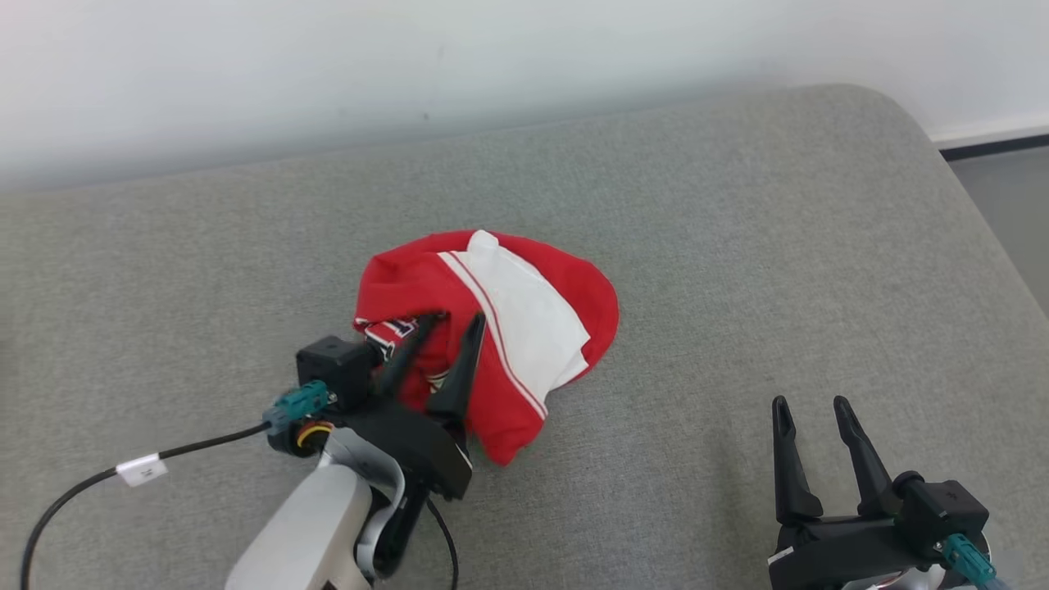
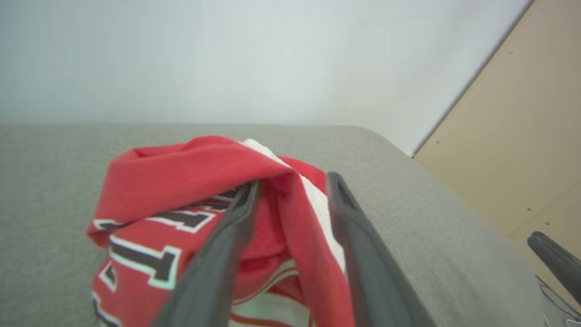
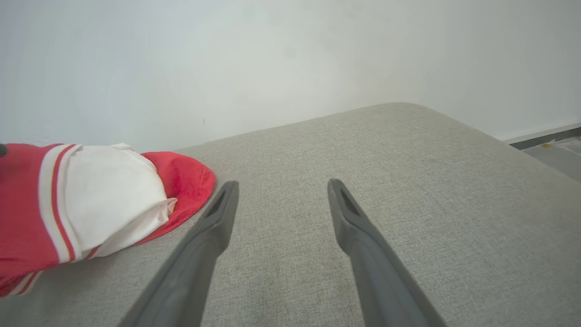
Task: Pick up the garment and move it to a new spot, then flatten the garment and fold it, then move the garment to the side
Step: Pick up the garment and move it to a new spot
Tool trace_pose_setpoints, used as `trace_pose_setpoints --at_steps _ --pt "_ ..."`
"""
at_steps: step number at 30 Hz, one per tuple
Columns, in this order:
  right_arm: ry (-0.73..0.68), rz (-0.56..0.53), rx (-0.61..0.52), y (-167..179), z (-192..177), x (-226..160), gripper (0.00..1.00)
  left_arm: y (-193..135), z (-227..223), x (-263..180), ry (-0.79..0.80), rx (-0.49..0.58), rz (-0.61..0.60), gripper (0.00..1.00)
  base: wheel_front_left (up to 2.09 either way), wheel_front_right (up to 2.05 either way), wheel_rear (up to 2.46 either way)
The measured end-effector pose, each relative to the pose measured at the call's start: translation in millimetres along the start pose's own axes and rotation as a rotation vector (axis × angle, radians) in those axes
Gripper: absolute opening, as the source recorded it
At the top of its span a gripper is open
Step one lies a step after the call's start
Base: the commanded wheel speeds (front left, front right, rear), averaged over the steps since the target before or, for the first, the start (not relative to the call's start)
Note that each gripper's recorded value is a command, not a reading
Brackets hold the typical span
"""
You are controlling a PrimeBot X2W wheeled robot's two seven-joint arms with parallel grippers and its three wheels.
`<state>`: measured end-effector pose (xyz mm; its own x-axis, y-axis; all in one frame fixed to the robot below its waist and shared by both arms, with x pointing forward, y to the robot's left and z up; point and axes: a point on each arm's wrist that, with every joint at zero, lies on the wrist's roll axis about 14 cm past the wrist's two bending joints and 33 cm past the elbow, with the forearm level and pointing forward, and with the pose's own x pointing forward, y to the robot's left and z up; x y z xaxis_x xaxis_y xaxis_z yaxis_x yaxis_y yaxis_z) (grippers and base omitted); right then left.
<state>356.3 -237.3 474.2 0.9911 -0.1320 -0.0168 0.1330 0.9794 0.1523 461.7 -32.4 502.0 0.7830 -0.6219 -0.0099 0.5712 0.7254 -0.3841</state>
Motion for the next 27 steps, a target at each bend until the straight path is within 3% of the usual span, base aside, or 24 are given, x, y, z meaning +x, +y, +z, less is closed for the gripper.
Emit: trace_pose_setpoints --at_steps 11,18,27 --pt "-0.060 0.063 -0.011 19 18 -3 1.00 46 65 -39 -0.205 0.122 0.184 1.00 0.00 0.00 0.00" --pt "-0.058 0.093 -0.011 28 17 -7 1.00 79 72 -92 -0.227 0.252 0.321 1.00 0.00 0.00 0.00" --pt "-0.050 0.138 -0.011 43 14 -8 1.00 99 52 -151 -0.209 0.294 0.490 1.00 0.00 0.00 0.00"
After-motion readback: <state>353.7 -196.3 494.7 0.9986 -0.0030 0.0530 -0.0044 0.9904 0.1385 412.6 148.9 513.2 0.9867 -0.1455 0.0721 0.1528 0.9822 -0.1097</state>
